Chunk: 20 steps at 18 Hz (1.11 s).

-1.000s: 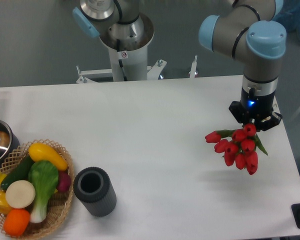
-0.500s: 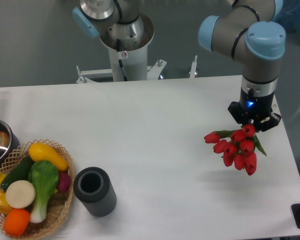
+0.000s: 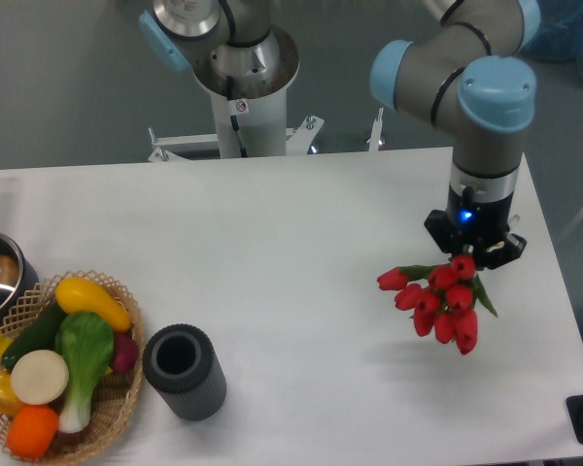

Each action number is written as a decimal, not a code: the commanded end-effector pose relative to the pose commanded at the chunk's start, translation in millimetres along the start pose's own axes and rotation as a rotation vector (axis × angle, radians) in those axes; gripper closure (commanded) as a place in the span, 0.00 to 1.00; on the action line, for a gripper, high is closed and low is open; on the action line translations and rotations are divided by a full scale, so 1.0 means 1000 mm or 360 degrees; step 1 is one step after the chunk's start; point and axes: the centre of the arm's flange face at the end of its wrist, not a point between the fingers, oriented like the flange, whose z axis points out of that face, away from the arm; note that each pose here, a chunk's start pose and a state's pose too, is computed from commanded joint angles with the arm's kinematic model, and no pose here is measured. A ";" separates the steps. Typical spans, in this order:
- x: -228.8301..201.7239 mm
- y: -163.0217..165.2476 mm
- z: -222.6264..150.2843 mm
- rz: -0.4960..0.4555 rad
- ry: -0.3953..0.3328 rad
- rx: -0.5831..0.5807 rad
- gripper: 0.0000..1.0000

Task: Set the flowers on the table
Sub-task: 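Move the gripper holding the red tulips down toward the table surface, then open the gripper to release the tulips and lift it away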

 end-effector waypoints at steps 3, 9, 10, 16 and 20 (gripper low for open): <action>0.012 -0.016 0.007 -0.0034 0.0022 0.0002 0.95; 0.032 -0.017 0.040 -0.0047 0.0113 -0.0036 0.90; 0.032 -0.017 0.043 -0.0045 0.0121 -0.0037 0.83; 0.031 -0.017 0.041 -0.0067 0.0116 -0.0030 0.30; 0.029 -0.016 0.036 -0.0105 0.0096 -0.0027 0.00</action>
